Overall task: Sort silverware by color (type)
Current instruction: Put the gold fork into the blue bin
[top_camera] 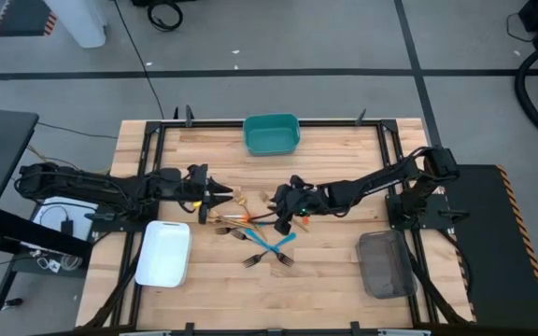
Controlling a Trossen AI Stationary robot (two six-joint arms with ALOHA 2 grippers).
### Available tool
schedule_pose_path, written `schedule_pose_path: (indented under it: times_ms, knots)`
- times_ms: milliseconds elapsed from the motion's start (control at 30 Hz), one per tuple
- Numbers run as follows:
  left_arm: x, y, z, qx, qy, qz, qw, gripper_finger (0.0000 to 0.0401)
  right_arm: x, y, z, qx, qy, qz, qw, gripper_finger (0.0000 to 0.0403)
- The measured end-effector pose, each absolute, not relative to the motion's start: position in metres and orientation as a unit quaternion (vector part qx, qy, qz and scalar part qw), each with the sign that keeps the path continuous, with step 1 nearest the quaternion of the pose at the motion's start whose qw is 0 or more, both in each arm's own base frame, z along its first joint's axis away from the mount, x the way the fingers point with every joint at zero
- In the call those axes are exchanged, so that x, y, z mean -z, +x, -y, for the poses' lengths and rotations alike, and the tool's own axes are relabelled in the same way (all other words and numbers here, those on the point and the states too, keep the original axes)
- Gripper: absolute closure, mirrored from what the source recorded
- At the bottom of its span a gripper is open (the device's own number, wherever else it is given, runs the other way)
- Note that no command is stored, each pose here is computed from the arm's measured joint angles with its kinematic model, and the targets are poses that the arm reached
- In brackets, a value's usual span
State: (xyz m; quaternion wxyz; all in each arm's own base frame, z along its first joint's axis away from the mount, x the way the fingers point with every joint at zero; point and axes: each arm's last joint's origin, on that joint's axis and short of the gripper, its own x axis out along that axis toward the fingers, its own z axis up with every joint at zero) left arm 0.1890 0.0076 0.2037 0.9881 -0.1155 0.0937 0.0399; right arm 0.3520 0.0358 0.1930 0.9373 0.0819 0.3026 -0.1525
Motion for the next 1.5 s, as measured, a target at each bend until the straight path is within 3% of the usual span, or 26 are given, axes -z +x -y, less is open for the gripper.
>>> schedule_pose_path:
  times_ms: [267,667,967,1500]
  knots:
    - [-0.234,0.196,-0.010,-0.053,-0.098,-0.192,0.975,0.0285,-0.174,0.354,-0.033,0.169,0.054,-0.336,0.925,0.0238]
    - [-0.242,0.195,-0.011,-0.085,-0.006,-0.201,0.976,0.0285,-0.132,0.364,-0.020,0.209,0.027,-0.365,0.907,0.0243]
    - [-0.225,0.195,-0.011,-0.077,0.043,-0.132,0.987,0.0285,-0.117,0.352,-0.022,0.218,0.054,-0.312,0.923,0.0243]
    - [-0.211,0.188,-0.011,-0.059,0.086,-0.052,0.993,0.0285,-0.097,0.341,-0.029,0.233,0.039,-0.322,0.917,0.0243]
